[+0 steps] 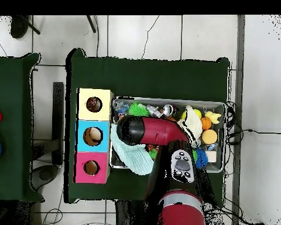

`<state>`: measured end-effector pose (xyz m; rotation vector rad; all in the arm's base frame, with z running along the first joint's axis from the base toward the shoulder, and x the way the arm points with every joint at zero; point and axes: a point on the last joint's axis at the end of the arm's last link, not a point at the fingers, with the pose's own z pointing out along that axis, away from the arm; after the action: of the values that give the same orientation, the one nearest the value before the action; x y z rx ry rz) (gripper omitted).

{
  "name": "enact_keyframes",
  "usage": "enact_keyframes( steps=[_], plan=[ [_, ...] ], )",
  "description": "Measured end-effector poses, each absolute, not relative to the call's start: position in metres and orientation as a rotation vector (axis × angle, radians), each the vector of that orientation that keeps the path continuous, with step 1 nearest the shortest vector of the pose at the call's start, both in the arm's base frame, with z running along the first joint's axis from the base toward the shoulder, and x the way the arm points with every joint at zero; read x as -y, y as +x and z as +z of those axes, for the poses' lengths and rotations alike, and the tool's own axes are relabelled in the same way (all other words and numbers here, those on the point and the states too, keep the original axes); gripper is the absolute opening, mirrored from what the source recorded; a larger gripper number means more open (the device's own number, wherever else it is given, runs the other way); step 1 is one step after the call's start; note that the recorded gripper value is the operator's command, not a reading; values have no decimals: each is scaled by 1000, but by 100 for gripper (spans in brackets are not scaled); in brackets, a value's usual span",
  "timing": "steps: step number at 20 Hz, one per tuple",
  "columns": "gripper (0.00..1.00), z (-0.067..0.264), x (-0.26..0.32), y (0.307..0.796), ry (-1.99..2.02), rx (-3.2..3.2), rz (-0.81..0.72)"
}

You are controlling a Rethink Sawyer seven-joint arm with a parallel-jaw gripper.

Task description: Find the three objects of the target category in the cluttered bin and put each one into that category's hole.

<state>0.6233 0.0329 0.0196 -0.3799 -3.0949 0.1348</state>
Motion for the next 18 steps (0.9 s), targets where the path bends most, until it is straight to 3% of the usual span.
enact_keyframes(
  steps=[9, 18],
  plan=[
    [0, 1, -81, 612, -255, 3082, 136],
    [0, 3, -90, 615, -236, 3075, 138]
  ],
)
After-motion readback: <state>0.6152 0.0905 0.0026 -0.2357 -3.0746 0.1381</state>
